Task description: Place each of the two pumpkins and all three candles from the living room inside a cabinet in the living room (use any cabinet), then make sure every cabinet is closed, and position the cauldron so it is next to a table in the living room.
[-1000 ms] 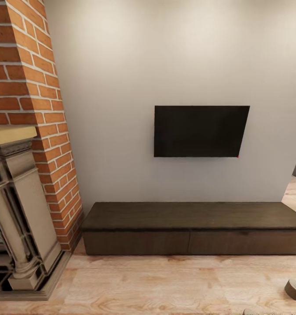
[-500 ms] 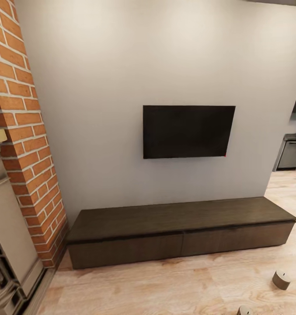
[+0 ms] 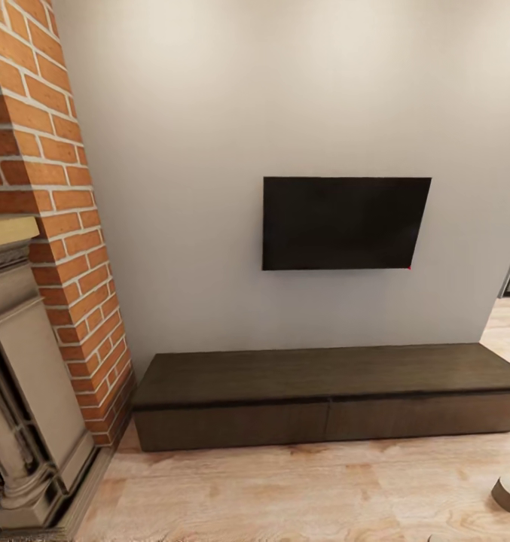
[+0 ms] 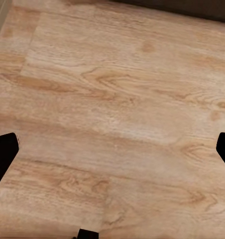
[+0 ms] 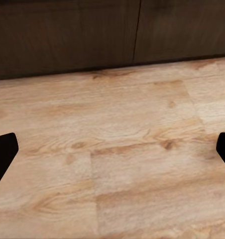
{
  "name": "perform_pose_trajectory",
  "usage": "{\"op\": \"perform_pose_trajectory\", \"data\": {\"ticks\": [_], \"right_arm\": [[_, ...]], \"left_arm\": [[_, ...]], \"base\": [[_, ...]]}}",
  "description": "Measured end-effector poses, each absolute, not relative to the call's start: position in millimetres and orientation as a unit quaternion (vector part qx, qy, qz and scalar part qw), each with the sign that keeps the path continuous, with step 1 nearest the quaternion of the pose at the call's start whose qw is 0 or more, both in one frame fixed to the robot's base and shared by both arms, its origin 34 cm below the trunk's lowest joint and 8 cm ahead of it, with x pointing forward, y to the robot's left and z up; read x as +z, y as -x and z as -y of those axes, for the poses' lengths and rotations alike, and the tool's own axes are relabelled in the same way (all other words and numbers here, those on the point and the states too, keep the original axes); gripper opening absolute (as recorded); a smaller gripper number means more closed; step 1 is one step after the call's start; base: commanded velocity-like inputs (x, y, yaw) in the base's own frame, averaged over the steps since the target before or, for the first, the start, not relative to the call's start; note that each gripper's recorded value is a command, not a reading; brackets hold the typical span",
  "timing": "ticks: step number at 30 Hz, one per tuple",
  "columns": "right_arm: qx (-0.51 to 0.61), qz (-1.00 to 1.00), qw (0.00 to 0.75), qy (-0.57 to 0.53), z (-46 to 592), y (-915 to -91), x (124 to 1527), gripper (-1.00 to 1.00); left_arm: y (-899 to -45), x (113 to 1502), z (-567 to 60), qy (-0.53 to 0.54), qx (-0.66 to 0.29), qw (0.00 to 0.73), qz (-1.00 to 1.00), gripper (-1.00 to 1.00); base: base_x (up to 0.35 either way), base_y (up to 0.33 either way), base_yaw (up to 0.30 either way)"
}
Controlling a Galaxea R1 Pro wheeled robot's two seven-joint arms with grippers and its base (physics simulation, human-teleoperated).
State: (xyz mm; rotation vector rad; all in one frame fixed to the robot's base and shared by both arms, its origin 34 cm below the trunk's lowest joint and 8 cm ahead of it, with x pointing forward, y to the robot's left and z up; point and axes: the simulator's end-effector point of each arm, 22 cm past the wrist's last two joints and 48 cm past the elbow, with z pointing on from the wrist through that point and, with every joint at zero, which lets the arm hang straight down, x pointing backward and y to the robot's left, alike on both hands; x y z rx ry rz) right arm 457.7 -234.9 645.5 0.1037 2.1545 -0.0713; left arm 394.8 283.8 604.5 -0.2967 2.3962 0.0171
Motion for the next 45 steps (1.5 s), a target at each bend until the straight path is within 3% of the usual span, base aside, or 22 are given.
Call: {"op": "perform_pose_trajectory", "data": {"ticks": [10,26,33,45], "right_arm": [[-0.03,-0.883,0.467,-0.042,235.1,-454.0,641.8,1.0],[-0.03,-0.884,0.465,-0.043,235.1,-452.3,640.1,1.0],[-0.03,-0.884,0.465,-0.043,235.7,-452.9,640.2,1.0],[-0.033,-0.884,0.465,-0.04,240.3,-452.6,640.1,1.0]], "left_arm": [[-391.1,601.7,-283.6,0.115,0.008,0.35,-0.93,1.0],[-389.6,600.7,-283.8,0.115,0.008,0.349,-0.93,1.0],[-389.8,600.4,-284.0,0.115,0.009,0.348,-0.93,1.0],[-389.8,600.6,-282.3,0.114,0.007,0.348,-0.93,1.0]], "base": [[0.053,0.0,0.176],[0.299,0.0,0.072],[0.062,0.0,0.204],[0.224,0.0,0.018]]}}
